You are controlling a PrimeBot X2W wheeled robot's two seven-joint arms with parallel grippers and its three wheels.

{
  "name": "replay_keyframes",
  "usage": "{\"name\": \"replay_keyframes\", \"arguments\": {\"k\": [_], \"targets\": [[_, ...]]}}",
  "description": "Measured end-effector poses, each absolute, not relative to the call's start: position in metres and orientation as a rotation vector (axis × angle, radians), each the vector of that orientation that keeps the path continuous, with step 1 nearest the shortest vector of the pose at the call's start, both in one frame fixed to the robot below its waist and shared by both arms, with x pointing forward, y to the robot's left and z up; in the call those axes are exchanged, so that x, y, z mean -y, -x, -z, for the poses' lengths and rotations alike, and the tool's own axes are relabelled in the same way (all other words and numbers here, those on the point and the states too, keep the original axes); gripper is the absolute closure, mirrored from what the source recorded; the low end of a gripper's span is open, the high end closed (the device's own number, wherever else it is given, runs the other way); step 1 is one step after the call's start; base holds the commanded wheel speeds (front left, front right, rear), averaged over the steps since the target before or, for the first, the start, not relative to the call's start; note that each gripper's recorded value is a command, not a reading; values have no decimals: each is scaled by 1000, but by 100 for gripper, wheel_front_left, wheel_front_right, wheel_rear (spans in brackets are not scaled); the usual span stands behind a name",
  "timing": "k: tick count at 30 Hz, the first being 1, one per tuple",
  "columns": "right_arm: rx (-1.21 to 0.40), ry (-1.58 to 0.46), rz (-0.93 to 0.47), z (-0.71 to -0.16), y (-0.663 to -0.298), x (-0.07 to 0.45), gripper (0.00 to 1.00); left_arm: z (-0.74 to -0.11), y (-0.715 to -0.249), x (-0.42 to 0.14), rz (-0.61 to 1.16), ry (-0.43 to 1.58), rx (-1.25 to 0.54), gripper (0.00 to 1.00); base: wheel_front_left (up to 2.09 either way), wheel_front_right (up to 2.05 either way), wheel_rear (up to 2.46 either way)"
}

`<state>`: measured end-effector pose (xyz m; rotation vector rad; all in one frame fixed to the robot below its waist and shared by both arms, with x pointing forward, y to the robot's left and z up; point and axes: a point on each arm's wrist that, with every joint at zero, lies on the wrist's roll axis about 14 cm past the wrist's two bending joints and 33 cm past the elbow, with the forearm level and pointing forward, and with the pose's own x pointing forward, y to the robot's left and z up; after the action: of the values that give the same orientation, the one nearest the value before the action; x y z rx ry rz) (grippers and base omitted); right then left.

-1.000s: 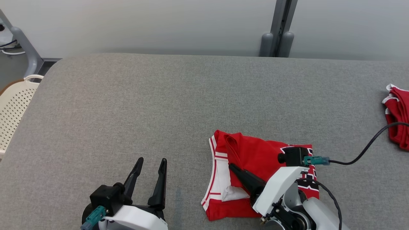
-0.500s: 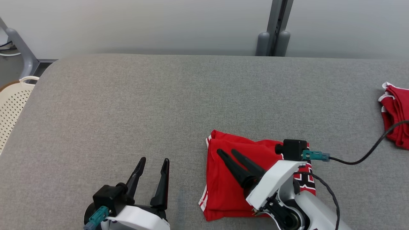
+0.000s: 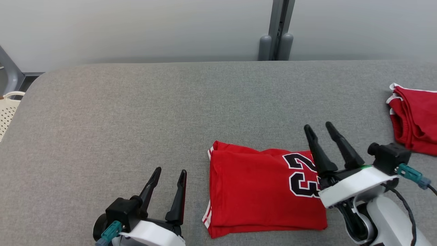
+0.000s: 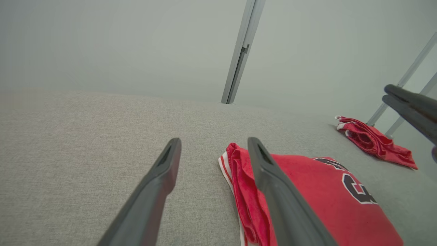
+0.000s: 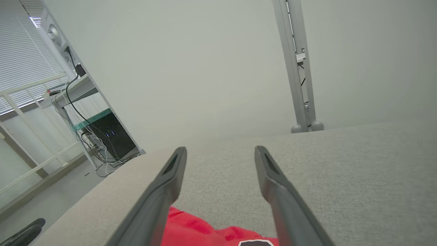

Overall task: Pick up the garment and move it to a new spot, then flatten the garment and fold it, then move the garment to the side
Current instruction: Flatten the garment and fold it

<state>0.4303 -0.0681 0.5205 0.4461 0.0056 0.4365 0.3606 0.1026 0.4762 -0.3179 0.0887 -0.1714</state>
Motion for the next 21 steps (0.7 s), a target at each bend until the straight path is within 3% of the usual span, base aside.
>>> {"name": "replay_keyframes", "arguments": {"k": [14,21], "targets": [[161,-223,-164,-535,-394,151,0,-496,-372,-107,160,268,-10,0,0,0,0],[180,-255,-97,-537,-371,166,0,-496,-363,-125,101,239,4,0,0,0,0]]}}
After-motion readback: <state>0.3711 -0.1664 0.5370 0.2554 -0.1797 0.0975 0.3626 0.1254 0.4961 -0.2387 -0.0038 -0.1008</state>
